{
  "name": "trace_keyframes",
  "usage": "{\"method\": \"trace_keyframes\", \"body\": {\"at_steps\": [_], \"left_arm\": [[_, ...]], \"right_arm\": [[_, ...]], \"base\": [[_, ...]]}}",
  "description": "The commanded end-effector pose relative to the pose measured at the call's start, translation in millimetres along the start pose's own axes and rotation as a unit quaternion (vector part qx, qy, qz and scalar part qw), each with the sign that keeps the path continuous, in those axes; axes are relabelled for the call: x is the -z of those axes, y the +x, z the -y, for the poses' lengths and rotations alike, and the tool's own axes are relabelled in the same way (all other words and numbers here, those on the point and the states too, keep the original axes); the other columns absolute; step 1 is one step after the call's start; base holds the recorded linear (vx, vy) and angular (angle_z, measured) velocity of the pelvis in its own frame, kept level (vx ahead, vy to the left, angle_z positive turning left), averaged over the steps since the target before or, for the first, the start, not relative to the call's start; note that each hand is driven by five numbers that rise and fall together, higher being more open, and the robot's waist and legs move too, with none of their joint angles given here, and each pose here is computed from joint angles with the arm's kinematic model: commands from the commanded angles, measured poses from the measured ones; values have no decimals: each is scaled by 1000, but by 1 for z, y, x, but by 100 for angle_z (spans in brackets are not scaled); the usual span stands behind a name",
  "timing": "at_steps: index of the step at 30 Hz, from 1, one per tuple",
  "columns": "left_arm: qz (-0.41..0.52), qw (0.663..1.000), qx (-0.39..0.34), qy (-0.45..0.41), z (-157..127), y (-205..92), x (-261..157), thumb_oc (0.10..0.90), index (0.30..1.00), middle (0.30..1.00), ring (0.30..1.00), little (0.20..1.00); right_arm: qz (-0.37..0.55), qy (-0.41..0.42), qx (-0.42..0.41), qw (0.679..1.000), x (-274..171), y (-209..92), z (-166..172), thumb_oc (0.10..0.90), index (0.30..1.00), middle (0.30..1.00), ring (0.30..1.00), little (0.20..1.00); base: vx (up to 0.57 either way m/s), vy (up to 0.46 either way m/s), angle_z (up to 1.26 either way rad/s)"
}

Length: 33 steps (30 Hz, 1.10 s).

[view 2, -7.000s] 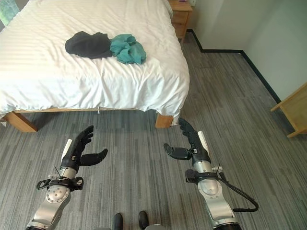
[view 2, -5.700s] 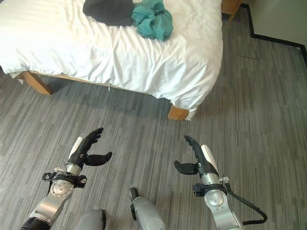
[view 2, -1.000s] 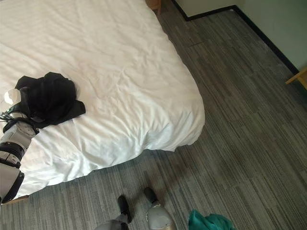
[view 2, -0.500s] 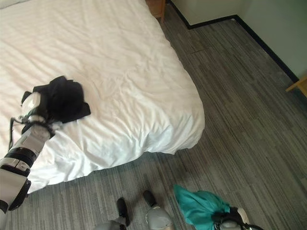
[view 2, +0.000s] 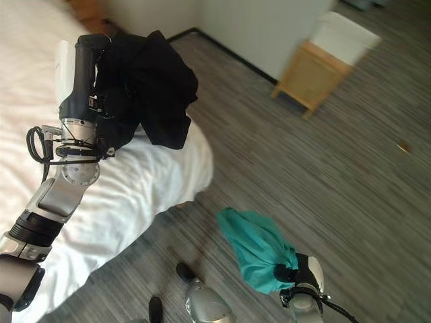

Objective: Pick up bed clothes into laundry basket.

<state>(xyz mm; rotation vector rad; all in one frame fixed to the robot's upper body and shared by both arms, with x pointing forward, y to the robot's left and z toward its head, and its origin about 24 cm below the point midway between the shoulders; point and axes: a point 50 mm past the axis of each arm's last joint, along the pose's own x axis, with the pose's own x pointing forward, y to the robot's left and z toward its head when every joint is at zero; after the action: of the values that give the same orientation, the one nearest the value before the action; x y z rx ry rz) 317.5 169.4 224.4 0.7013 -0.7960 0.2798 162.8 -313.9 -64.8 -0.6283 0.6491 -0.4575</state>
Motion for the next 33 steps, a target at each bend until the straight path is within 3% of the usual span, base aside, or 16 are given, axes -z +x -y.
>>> {"method": "trace_keyframes", "body": {"at_steps": [1,4,6,11,19,22,24,28,33], "left_arm": [[11,1000,-4,-9,3,-10,1,400,300,300,300,300],[-36,999,27,-18,14,-35,15,400,300,300,300,300],[-135,986,83,-54,32,-88,36,400,300,300,300,300],[-235,963,128,-14,42,-131,65,400,300,300,300,300],[-300,944,120,63,34,-142,99,400,300,300,300,300],[-299,945,119,63,34,-142,99,400,300,300,300,300],[-298,946,117,54,33,-142,96,400,300,300,300,300],[-303,946,114,28,34,-150,90,400,300,300,300,300],[-312,942,120,-12,50,-152,83,400,300,300,300,300]], "right_arm": [[149,-31,150,977,-47,5,82,400,300,300,300,300],[180,-29,163,970,-59,1,86,400,300,300,300,300],[217,-14,163,962,-74,-7,83,400,300,300,300,300],[268,-25,136,953,-99,-12,69,400,300,300,300,300],[317,-105,120,935,-117,-18,70,400,300,300,300,300],[317,-105,120,935,-118,-17,70,400,300,300,300,300],[353,-145,122,916,-137,-17,85,400,300,300,300,300],[395,-145,116,899,-169,-18,84,400,300,300,300,300],[392,-130,124,902,-172,-15,89,400,300,300,300,300]], "base": [[-269,-161,-162],[-82,-108,-146],[-46,-233,-111],[-31,-304,-94],[136,-429,-40],[83,-237,-3],[172,-692,3],[158,-134,-61],[653,-42,-99]]}}
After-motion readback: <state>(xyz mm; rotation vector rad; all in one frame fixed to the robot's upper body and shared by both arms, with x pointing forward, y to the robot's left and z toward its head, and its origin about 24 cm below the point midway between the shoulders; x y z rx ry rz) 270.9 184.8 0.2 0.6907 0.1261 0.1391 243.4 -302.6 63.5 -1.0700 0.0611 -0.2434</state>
